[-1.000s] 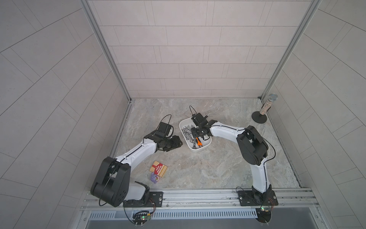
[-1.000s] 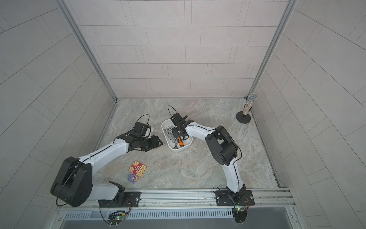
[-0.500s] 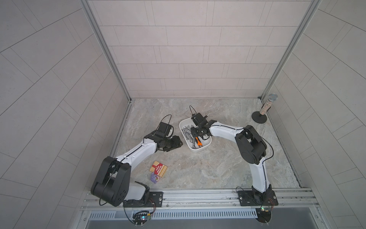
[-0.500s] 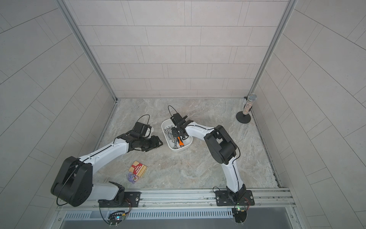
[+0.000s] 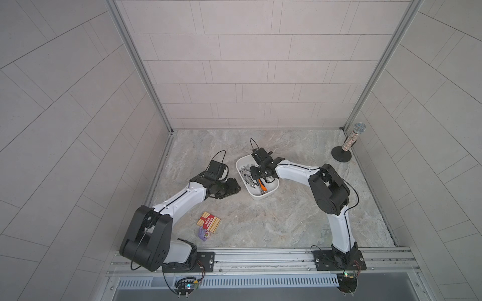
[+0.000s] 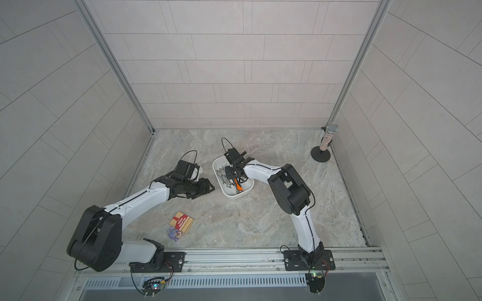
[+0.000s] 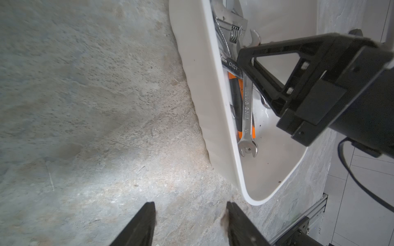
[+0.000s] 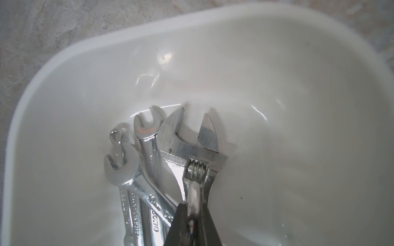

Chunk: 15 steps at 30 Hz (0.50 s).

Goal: Take out the wrench from the storage box
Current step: Pick up the wrench from the storage box.

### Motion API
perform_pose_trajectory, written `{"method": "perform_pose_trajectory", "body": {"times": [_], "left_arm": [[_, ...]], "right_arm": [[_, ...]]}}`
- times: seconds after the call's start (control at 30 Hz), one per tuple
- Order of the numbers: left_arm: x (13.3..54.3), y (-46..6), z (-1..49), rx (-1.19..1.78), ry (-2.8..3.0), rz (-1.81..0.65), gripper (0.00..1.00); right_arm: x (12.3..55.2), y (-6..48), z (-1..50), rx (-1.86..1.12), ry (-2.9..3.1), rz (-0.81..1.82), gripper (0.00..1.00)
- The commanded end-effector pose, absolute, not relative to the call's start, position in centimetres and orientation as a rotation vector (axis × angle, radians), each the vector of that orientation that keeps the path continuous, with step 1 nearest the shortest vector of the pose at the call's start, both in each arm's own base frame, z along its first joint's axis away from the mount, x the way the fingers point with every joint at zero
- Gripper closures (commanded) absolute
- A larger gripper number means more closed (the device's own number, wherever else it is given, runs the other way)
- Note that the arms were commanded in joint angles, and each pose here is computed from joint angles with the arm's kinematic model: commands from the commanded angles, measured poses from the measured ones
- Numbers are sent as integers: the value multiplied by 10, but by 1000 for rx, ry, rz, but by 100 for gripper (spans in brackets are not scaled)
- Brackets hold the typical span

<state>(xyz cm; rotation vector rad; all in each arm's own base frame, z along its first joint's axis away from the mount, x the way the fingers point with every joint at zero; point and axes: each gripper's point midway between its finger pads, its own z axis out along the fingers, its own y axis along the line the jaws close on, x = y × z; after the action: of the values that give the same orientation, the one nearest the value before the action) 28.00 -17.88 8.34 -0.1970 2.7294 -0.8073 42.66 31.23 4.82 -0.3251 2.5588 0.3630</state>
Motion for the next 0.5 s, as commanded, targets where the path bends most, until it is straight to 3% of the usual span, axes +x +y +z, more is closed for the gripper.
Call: {"method": "perform_pose_trajectory", "body": {"times": [0.0,0.47], "left_arm": [[283,-181,89,-171,2709,-814,41],[284,-171,102,-171,2652,-735,37]], "right_arm": [[425,308,40,-319,2595,345,96],[433,295,175,-252,2370,515,100]]}}
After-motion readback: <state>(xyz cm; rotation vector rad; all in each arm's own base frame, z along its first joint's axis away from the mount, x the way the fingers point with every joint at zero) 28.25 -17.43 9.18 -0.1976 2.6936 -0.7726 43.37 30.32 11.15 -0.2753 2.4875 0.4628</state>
